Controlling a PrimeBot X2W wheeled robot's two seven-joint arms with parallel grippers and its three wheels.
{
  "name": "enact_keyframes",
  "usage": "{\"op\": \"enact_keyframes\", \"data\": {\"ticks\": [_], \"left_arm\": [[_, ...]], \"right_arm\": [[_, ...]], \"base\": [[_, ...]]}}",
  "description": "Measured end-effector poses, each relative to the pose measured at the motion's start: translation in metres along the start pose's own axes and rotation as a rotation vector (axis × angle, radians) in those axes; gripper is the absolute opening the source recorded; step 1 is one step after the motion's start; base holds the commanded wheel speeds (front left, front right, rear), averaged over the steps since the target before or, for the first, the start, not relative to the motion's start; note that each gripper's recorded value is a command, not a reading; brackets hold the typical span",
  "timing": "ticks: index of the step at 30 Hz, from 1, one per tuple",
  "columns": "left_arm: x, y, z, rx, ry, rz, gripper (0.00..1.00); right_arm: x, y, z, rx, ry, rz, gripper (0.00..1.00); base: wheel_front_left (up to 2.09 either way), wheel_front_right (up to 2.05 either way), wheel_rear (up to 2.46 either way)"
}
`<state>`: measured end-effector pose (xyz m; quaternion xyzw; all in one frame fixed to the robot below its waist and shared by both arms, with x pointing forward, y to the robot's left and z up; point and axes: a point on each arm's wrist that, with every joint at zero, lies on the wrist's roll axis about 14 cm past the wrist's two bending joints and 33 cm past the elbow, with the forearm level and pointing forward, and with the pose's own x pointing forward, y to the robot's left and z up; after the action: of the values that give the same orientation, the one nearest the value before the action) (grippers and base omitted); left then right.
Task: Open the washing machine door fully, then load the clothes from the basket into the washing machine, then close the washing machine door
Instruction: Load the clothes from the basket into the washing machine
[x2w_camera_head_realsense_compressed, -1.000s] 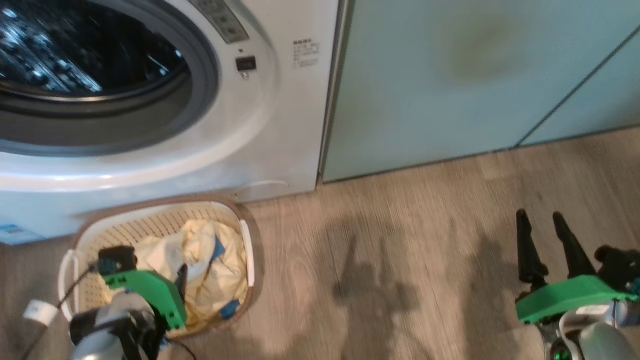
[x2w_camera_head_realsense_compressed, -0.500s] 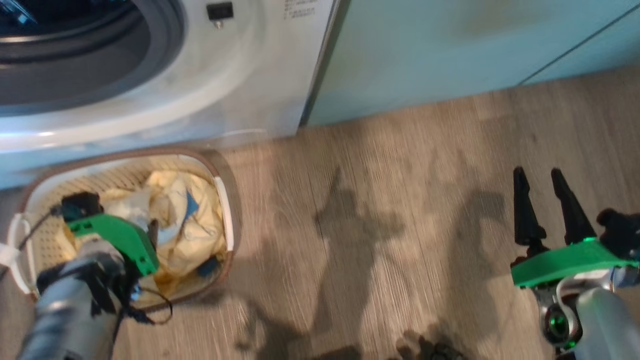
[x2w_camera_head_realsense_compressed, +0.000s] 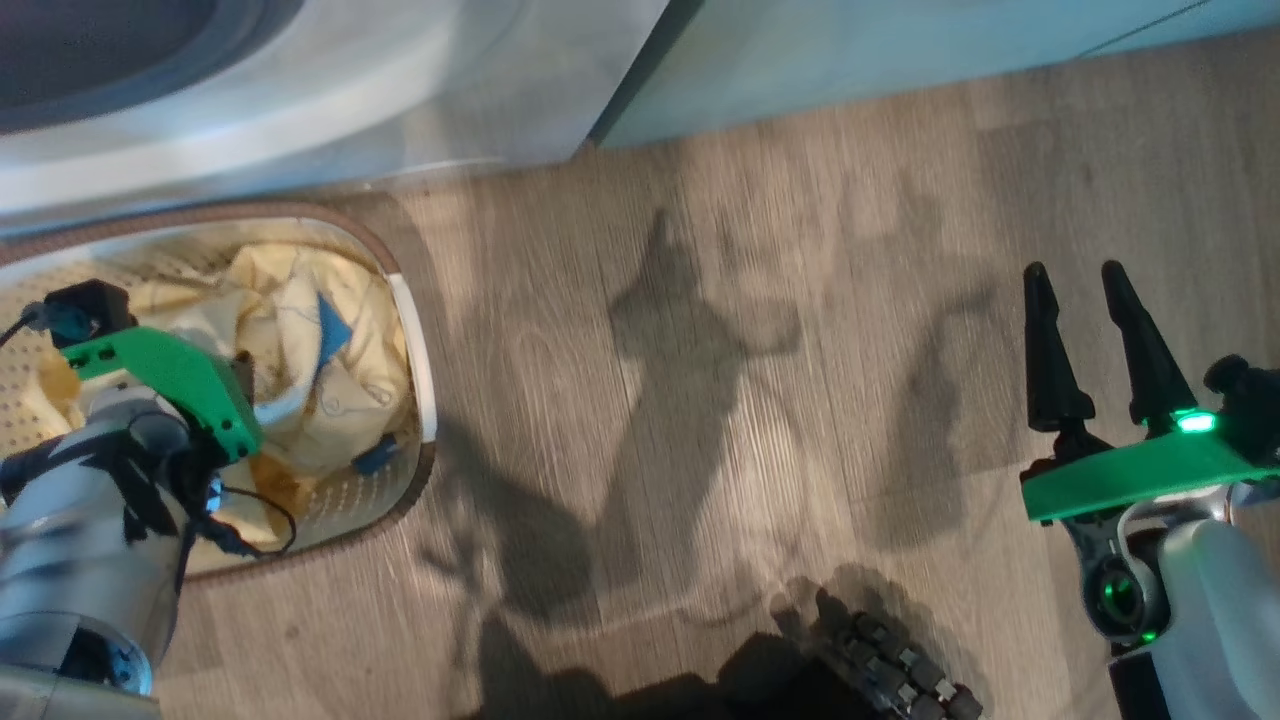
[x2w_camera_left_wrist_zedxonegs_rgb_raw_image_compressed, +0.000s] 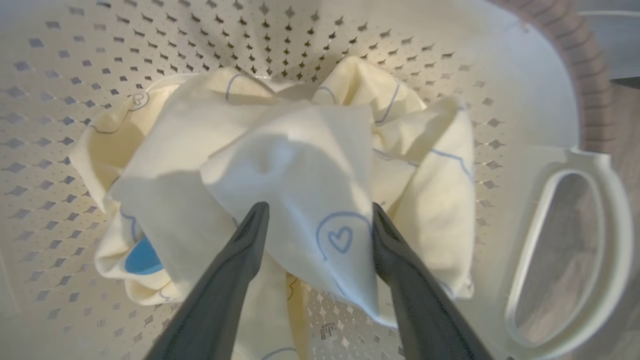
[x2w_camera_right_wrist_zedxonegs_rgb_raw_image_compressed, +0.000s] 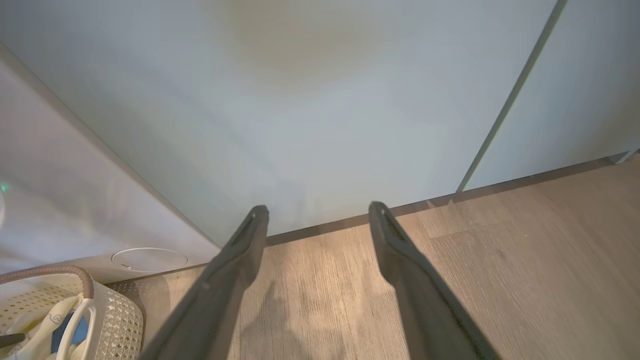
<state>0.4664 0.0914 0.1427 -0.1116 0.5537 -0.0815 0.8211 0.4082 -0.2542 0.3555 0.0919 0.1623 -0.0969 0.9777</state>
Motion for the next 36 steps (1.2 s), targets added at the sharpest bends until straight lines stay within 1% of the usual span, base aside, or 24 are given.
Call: {"op": "enact_keyframes", "data": {"ticks": [7,13,14,15,16,17,21,27,30,36], "left_arm": [[0.02,0.02,-0.011,-0.017,0.055,0.073,1.0],[0.029,0.026,-0.018,-0.027,0.072,0.085,1.0],[0.029,0.027,-0.02,-0.028,0.074,0.087,0.98],[0.029,0.028,-0.021,-0.028,0.075,0.089,0.47],[0.03,0.03,-0.023,-0.027,0.078,0.091,0.11],[0.03,0.03,-0.024,-0.027,0.081,0.091,0.0],[0.029,0.032,-0.019,-0.028,0.049,0.093,0.0],[0.016,0.024,0.003,-0.013,-0.054,0.068,0.0],[0.006,0.018,0.012,0.001,-0.105,0.049,0.0],[-0.022,0.011,0.008,0.026,-0.151,0.029,0.0]], "right_arm": [[0.01,-0.002,-0.017,-0.015,0.042,-0.003,1.0],[0.019,0.0,-0.024,-0.021,0.055,0.005,1.0],[0.021,0.001,-0.024,-0.021,0.054,0.008,1.0],[0.023,0.002,-0.025,-0.022,0.055,0.011,1.0],[0.024,0.003,-0.026,-0.022,0.056,0.014,1.0],[0.025,0.004,-0.026,-0.023,0.055,0.016,1.0],[0.028,0.006,-0.025,-0.023,0.051,0.025,1.0],[0.026,0.01,-0.012,-0.015,0.017,0.033,1.0],[0.024,0.011,-0.004,-0.009,-0.002,0.036,1.0],[0.016,0.019,0.018,0.008,-0.056,0.058,1.0]], "base": [[0.0,0.0,0.0],[0.0,0.0,0.0],[0.0,0.0,0.0],[0.0,0.0,0.0],[0.0,0.0,0.0],[0.0,0.0,0.0],[0.0,0.0,0.0],[0.0,0.0,0.0],[0.0,0.0,0.0],[0.0,0.0,0.0]]}}
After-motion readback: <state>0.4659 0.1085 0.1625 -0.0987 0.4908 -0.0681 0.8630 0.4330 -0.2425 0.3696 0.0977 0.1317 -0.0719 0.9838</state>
